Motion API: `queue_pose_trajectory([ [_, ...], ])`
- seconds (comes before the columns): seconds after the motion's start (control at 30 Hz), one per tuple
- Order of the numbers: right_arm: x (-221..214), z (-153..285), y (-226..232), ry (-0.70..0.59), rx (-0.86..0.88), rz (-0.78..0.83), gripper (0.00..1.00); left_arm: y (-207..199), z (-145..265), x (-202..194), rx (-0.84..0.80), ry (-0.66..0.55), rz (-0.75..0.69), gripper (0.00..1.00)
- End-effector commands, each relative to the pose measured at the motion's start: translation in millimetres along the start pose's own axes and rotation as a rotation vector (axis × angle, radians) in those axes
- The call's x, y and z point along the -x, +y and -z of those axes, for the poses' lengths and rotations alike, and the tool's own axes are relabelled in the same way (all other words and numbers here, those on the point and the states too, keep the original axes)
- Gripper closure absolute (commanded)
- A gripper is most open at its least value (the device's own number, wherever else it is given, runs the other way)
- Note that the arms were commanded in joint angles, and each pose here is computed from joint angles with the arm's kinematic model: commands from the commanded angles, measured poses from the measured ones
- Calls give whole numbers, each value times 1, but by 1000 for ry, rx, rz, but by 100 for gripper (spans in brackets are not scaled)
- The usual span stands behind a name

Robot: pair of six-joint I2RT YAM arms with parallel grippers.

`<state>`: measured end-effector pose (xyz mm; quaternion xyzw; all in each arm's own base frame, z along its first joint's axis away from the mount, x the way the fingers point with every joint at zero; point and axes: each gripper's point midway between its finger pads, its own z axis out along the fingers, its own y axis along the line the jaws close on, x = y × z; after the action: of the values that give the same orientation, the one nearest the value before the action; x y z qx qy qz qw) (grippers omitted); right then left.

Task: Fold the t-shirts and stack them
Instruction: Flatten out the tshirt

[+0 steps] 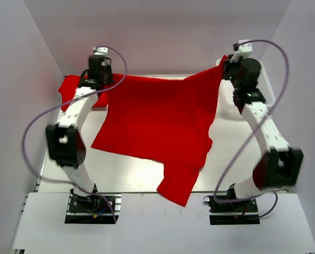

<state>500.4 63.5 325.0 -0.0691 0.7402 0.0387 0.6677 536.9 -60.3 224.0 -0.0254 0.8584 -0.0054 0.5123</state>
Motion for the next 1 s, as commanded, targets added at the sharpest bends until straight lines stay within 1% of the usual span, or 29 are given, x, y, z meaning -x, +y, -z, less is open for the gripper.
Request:
queue_pose_trajectory([
  [0.0, 137, 85, -6, -325, -34, -15, 100, 2, 139, 122, -59, -331, 3, 100],
  [0.03, 166, 112, -6, -391, -34, -16, 100, 1, 164, 130, -70, -358, 4, 100],
  [0.07, 171, 125, -5, -378, -33, -24, 100, -4, 188, 140, -117, -395, -10, 100],
  [0.1, 192, 155, -7, -436, -40, -23, 100, 1, 231, 156, -125, -472, -1, 100],
  [0.13, 214, 184, -8, -494, -47, -24, 100, 2, 256, 161, -139, -499, 0, 100],
  [0.17, 218, 195, -9, -499, -55, -25, 100, 3, 284, 170, -154, -545, -9, 100],
  [0.2, 233, 227, -10, -541, -61, -15, 100, 3, 307, 175, -173, -580, -10, 100],
  [0.23, 251, 260, -9, -607, -64, -11, 100, 4, 344, 181, -203, -642, -11, 100],
  [0.27, 259, 275, -10, -637, -70, 0, 100, -1, 370, 185, -249, -676, -35, 100],
  [0.3, 287, 328, -9, -747, -74, 14, 100, -1, 390, 187, -270, -707, -40, 100],
  [0.37, 299, 358, -8, -788, -79, 29, 100, -7, 446, 195, -352, -801, -70, 100],
  [0.4, 309, 389, -9, -836, -90, 45, 100, -9, 456, 194, -375, -802, -68, 100],
  [0.43, 322, 412, -10, -888, -104, 48, 100, -9, 473, 196, -393, -828, -79, 100],
  [0.47, 326, 426, -12, -910, -118, 48, 100, -10, 505, 203, -419, -889, -92, 100],
  [0.53, 345, 473, -16, -1000, -158, 56, 100, -11, 531, 206, -446, -932, -107, 100],
  [0.57, 349, 486, -20, -1024, -185, 52, 100, -14, 555, 207, -477, -976, -126, 100],
  [0.6, 352, 501, -22, -1051, -205, 65, 100, -16, 567, 208, -501, -998, -128, 100],
  [0.63, 361, 527, -24, -1105, -226, 71, 100, -20, 585, 207, -542, -1025, -143, 100],
  [0.73, 368, 563, -29, -1178, -275, 74, 100, -26, 606, 204, -595, -1065, -158, 100],
  [0.8, 369, 570, -32, -1191, -288, 61, 100, -28, 607, 202, -616, -1064, -148, 100],
  [0.83, 369, 571, -33, -1196, -296, 65, 100, -28, 602, 202, -619, -1047, -121, 100],
  [0.87, 368, 563, -34, -1182, -300, 63, 100, -28, 602, 202, -619, -1047, -120, 100],
  [0.93, 368, 545, -38, -1149, -318, 61, 100, -35, 577, 202, -634, -988, -123, 100],
  [0.97, 360, 515, -40, -1086, -318, 59, 100, -34, 556, 205, -609, -950, -104, 100],
])
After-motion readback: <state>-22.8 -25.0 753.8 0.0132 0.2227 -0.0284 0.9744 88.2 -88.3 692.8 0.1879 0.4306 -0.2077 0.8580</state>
